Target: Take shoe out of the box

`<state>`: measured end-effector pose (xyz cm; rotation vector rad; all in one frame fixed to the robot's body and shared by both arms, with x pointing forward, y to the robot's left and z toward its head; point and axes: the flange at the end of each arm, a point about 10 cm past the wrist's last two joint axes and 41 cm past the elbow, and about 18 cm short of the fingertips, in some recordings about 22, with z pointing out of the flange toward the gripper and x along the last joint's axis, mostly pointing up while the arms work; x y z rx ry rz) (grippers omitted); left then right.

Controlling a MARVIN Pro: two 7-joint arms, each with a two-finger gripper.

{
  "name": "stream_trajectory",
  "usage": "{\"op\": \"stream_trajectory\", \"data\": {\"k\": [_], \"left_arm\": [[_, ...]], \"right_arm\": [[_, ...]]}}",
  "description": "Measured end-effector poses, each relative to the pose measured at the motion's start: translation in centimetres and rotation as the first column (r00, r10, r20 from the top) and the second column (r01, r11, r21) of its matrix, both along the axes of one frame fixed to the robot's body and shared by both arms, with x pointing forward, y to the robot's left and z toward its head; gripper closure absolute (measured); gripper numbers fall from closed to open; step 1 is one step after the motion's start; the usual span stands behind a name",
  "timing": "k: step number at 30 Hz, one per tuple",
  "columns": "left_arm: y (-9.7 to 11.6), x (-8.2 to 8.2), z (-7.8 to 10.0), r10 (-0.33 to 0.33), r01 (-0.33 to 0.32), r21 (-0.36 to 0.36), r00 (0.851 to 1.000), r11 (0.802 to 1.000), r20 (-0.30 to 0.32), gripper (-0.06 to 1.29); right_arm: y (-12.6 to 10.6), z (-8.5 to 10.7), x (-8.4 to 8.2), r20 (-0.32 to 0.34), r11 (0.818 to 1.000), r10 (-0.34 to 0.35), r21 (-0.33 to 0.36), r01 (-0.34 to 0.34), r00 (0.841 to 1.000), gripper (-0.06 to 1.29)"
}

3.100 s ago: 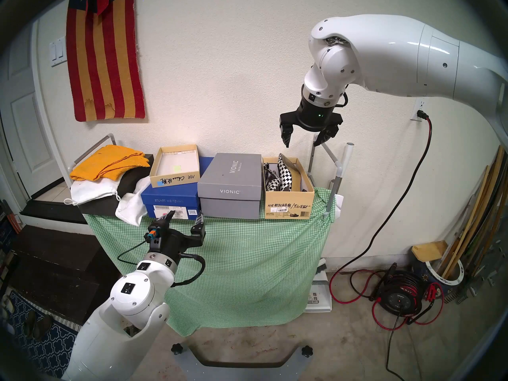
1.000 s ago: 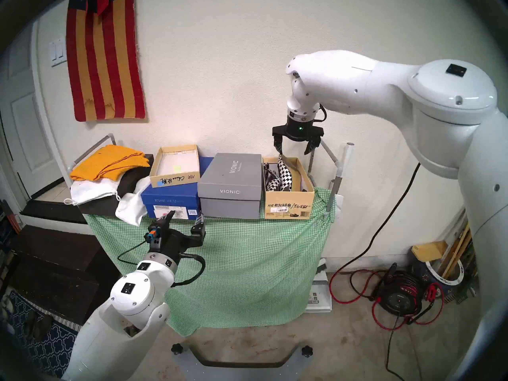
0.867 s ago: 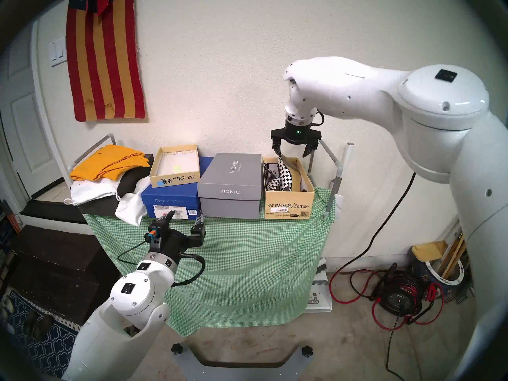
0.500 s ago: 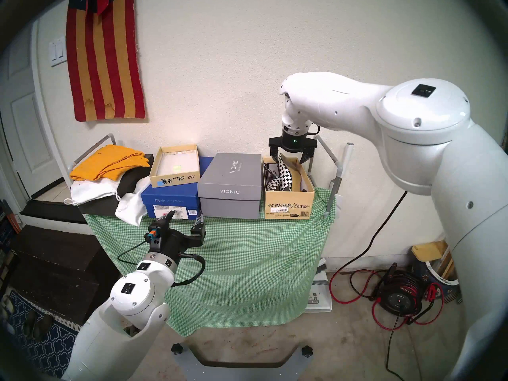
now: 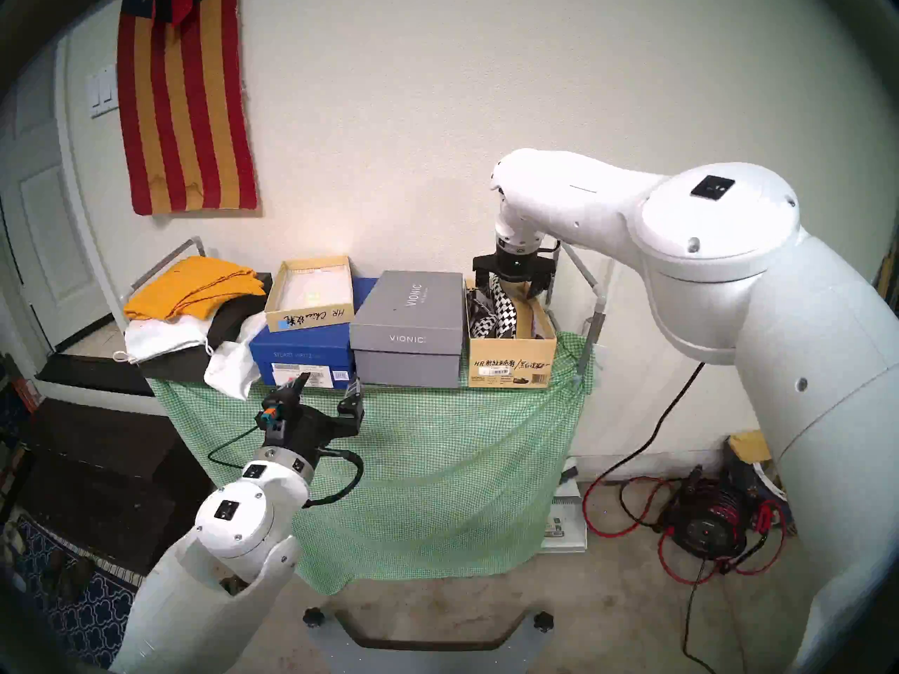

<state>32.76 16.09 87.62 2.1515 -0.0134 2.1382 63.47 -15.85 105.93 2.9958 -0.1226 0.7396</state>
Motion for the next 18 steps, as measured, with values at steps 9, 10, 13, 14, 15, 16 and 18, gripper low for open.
{"op": "stream_trajectory", "data": {"k": [9, 10, 13, 14, 15, 16, 18], "left_arm": [[0.0, 0.0, 0.0, 0.000, 0.000, 0.000, 1.000, 1.000, 0.000, 0.00], [0.0, 0.0, 0.0, 0.000, 0.000, 0.000, 1.000, 1.000, 0.000, 0.00], [0.0, 0.0, 0.0, 0.000, 0.000, 0.000, 1.000, 1.000, 0.000, 0.00], [0.0, 0.0, 0.0, 0.000, 0.000, 0.000, 1.000, 1.000, 0.000, 0.00], [0.0, 0.0, 0.0, 0.000, 0.000, 0.000, 1.000, 1.000, 0.000, 0.00], [0.0, 0.0, 0.0, 0.000, 0.000, 0.000, 1.000, 1.000, 0.000, 0.00], [0.0, 0.0, 0.0, 0.000, 0.000, 0.000, 1.000, 1.000, 0.000, 0.00]], "right_arm": [[0.2, -0.9, 0.3, 0.005, 1.000, 0.010, -0.013, -0.009, 1.000, 0.63], [0.3, -1.0, 0.3, 0.005, 1.000, 0.011, -0.013, -0.011, 1.000, 0.77], [0.5, -1.1, 0.3, 0.007, 1.000, 0.018, -0.017, -0.017, 1.000, 1.07], [0.6, -1.1, 0.4, 0.008, 1.000, 0.020, -0.019, -0.020, 1.000, 1.11], [0.6, -1.1, 0.4, 0.009, 1.000, 0.022, -0.021, -0.022, 1.000, 1.12], [0.7, -1.2, 0.4, 0.009, 0.999, 0.024, -0.022, -0.024, 1.000, 1.12], [0.8, -1.2, 0.4, 0.010, 0.999, 0.028, -0.027, -0.028, 1.000, 1.13]]}}
